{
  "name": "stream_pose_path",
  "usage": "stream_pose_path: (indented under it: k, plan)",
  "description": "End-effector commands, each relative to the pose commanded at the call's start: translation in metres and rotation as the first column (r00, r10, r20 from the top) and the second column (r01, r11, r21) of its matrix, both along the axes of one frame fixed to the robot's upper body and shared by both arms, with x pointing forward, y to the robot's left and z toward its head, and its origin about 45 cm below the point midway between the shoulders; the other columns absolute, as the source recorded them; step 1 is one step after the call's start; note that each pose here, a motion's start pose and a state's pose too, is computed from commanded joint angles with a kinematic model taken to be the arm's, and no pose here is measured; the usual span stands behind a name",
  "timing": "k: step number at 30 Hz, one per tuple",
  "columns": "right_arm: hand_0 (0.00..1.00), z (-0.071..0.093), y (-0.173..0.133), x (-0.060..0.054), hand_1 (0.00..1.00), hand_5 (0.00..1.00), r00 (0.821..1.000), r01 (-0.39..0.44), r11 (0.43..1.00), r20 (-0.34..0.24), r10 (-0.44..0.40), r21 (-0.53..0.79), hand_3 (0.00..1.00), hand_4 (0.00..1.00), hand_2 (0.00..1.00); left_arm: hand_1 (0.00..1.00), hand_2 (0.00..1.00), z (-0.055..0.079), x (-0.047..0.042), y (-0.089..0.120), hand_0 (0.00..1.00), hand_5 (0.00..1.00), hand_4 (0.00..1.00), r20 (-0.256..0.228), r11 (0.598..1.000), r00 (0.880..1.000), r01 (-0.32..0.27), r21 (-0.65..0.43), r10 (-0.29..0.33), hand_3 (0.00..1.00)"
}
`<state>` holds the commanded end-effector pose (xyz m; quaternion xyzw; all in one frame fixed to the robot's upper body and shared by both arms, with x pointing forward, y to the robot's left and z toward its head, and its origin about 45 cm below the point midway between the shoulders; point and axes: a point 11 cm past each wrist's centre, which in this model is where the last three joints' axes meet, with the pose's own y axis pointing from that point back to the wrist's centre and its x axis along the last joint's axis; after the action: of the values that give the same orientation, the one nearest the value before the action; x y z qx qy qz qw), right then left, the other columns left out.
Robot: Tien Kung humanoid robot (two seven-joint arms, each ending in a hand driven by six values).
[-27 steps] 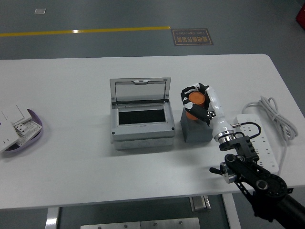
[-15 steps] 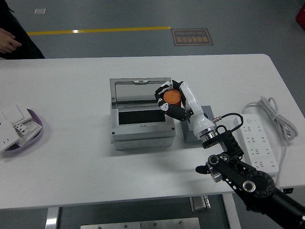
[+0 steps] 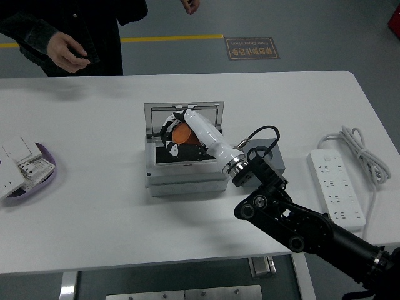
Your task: Pick up the cylinder from the cube,place it in the box,flap close box
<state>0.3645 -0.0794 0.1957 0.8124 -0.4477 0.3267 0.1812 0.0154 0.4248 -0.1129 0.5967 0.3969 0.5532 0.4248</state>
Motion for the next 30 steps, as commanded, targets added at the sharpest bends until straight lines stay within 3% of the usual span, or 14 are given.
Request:
stream_pose_path:
  k: [2, 3, 10, 14, 15, 20, 21, 26, 27, 30]
  plan:
    - [0.167, -0.002, 0.004, 0.002, 0.257, 0.002, 1.000, -0.003, 0.997, 0.002, 0.003, -0.083, 0.196, 0.002, 0.268, 0.601, 0.594, 0.000, 0.0002, 0.000, 0.575, 0.166, 0.637, 0.000, 1.000, 1.000, 0.001, 0.001, -0.001, 0.621]
    - [0.082, -0.003, 0.006, 0.003, 0.207, 0.002, 1.000, 0.000, 0.992, 0.003, 0.000, -0.126, 0.192, 0.002, 0.267, 0.602, 0.594, 0.000, 0.0003, 0.000, 0.575, 0.175, 0.641, 0.000, 1.000, 1.000, 0.001, 0.001, -0.001, 0.621]
    - [0.055, -0.015, 0.004, 0.008, 0.206, 0.002, 0.999, 0.046, 0.937, 0.014, -0.043, -0.347, 0.201, 0.002, 0.280, 0.603, 0.594, 0.000, 0.0012, 0.000, 0.575, 0.175, 0.642, 0.000, 1.000, 1.000, 0.004, 0.000, -0.004, 0.622]
    - [0.055, -0.017, 0.007, 0.007, 0.206, 0.002, 0.999, 0.050, 0.921, 0.038, -0.039, -0.387, 0.201, 0.002, 0.280, 0.603, 0.594, 0.001, 0.0015, 0.001, 0.575, 0.175, 0.642, -0.001, 1.000, 1.000, 0.005, 0.002, -0.005, 0.622]
    - [0.524, -0.017, 0.008, 0.006, 0.543, 0.002, 0.998, 0.051, 0.921, 0.043, -0.037, -0.387, 0.517, 0.445, 0.545, 0.602, 0.594, 0.001, 0.0015, 0.001, 0.575, 0.175, 0.642, -0.001, 1.000, 1.000, 0.005, 0.002, -0.005, 0.622]
    - [0.524, -0.016, 0.009, 0.005, 0.543, 0.002, 0.998, 0.053, 0.927, 0.061, -0.032, -0.372, 0.517, 0.445, 0.545, 0.602, 0.594, 0.001, 0.0020, 0.002, 0.575, 0.175, 0.642, 0.000, 1.000, 1.000, 0.006, 0.003, -0.006, 0.622]
    - [0.761, -0.016, 0.008, 0.006, 0.683, 0.236, 0.997, 0.053, 0.927, 0.064, -0.031, -0.371, 0.665, 0.458, 0.683, 0.602, 0.594, 0.001, 0.0021, 0.002, 0.575, 0.176, 0.643, 0.000, 1.000, 1.000, 0.006, 0.003, -0.006, 0.622]
    - [0.761, -0.018, 0.006, 0.007, 0.683, 0.236, 0.998, 0.051, 0.923, 0.063, -0.029, -0.381, 0.665, 0.458, 0.683, 0.602, 0.594, 0.001, 0.0029, 0.002, 0.575, 0.176, 0.643, 0.002, 1.000, 1.000, 0.006, 0.003, -0.006, 0.622]
    - [0.837, -0.019, 0.006, 0.007, 0.702, 0.333, 0.998, 0.049, 0.921, 0.062, -0.027, -0.386, 0.677, 0.592, 0.711, 0.602, 0.594, 0.001, 0.0030, 0.002, 0.575, 0.178, 0.643, 0.002, 1.000, 1.000, 0.006, 0.003, -0.006, 0.622]
    - [0.837, -0.022, 0.005, 0.007, 0.702, 0.333, 0.998, 0.043, 0.915, 0.056, -0.022, -0.401, 0.677, 0.592, 0.711, 0.602, 0.594, 0.001, 0.0030, 0.002, 0.575, 0.178, 0.643, 0.002, 1.000, 1.000, 0.006, 0.004, -0.006, 0.622]
